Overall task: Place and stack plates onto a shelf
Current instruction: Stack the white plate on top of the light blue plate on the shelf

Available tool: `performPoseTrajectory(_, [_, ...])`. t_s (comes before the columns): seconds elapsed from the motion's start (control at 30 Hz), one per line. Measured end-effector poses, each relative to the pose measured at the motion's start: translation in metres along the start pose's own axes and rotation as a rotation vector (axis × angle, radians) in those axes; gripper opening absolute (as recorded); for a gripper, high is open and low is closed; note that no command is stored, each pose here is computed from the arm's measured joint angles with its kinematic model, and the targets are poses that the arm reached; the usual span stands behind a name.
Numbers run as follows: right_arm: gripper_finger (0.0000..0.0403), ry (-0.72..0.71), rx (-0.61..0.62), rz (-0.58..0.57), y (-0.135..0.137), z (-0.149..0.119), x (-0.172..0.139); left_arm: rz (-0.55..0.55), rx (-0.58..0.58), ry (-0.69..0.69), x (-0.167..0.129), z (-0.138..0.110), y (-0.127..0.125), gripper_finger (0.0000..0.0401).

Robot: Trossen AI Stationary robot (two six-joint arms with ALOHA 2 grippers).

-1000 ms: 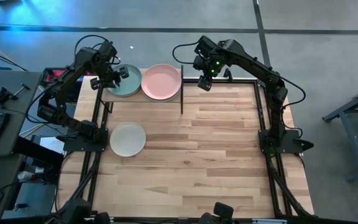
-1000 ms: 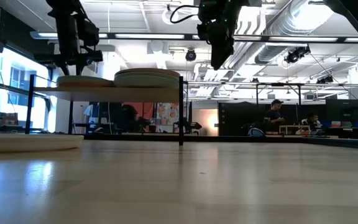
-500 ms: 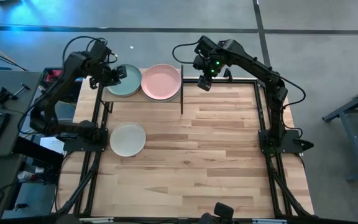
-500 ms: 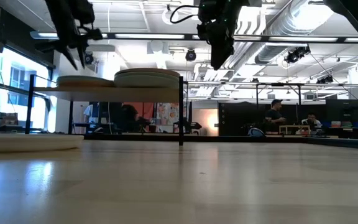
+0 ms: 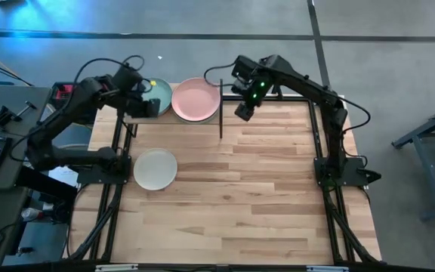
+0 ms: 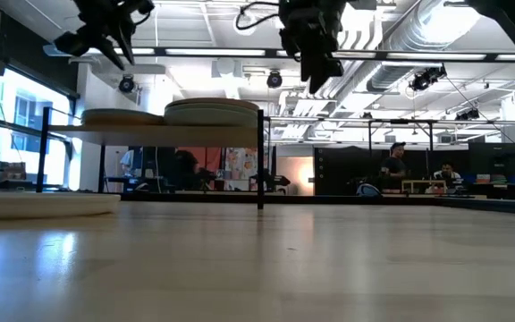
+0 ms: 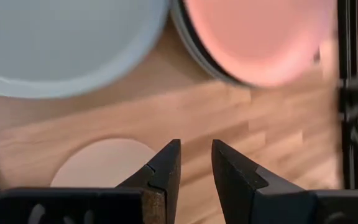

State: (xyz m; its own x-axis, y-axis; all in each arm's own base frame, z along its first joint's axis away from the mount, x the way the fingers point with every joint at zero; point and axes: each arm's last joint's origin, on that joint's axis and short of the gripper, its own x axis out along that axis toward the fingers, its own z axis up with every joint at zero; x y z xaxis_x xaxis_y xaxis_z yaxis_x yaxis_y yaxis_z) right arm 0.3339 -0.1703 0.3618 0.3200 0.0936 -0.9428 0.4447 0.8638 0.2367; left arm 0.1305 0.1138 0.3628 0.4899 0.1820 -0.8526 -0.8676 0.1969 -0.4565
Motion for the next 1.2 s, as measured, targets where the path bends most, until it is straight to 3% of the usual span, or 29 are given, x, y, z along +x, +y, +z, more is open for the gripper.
performPoseTrajectory(0.4, [0.019,0.013,0.0,0.016,0.095,-0.014,0.02,0.023,0.306,0.213,0.005,-0.043,-0.019,0.0078])
performPoseTrajectory(0.67, [0.019,-0.002,0.032,-0.001,0.147,-0.032,0.027,0.06,0.486,0.37,0.027,-0.08,-0.023,0.0078])
performPoseTrajectory(1.2, [0.019,-0.018,0.085,-0.04,0.2,-0.064,0.033,0.067,0.596,0.474,0.076,-0.136,-0.019,0.0078])
